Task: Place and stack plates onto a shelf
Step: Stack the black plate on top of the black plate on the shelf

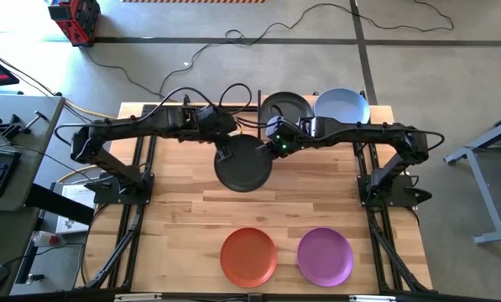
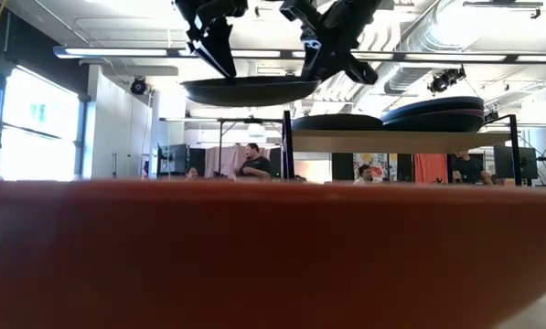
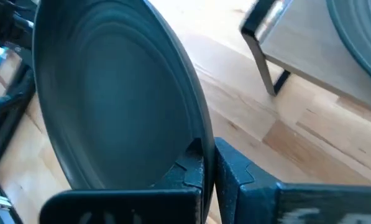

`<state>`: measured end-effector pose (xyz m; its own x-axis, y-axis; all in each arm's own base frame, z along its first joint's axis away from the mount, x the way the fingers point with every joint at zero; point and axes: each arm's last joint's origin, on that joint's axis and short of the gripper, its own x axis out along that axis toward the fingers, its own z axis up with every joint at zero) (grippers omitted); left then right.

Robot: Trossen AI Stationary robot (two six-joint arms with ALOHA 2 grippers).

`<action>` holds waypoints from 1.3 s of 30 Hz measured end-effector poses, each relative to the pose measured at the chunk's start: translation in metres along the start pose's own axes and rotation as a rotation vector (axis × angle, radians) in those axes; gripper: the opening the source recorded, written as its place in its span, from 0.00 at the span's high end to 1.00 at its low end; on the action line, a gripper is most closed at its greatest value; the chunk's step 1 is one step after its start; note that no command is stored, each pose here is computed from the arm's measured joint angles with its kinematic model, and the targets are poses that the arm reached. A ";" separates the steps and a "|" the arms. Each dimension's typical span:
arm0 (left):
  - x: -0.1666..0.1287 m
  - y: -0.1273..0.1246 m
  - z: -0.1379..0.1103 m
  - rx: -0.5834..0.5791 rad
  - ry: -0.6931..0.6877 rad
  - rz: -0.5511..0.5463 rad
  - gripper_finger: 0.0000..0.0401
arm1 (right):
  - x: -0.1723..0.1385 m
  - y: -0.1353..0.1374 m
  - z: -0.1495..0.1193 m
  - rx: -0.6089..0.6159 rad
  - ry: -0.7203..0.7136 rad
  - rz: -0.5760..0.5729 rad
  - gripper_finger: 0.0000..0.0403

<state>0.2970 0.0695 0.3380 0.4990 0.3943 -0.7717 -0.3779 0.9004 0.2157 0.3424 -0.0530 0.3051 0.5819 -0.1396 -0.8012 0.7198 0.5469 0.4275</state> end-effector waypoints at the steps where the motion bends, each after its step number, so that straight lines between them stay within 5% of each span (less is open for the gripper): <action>1: -0.002 0.001 0.000 -0.001 -0.008 0.000 0.76 | 0.000 -0.001 -0.001 0.000 0.008 -0.010 1.00; 9: -0.027 0.008 -0.002 -0.020 -0.075 -0.001 0.76 | -0.006 -0.011 -0.005 0.025 0.064 -0.099 1.00; 18: -0.043 0.015 -0.004 0.045 -0.120 0.036 0.76 | -0.054 -0.037 0.012 0.021 -0.023 -0.111 1.00; 29: -0.041 0.023 -0.005 0.023 -0.111 0.087 0.76 | -0.111 -0.115 0.063 0.129 -0.178 -0.103 1.00; 39: -0.038 0.036 -0.005 -0.021 -0.099 0.118 0.76 | -0.102 -0.179 0.096 0.242 -0.115 -0.076 1.00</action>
<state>0.2606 0.0856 0.3718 0.5247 0.5140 -0.6786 -0.4541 0.8433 0.2876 0.1908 -0.2154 0.3502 0.5519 -0.2731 -0.7880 0.8245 0.3204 0.4664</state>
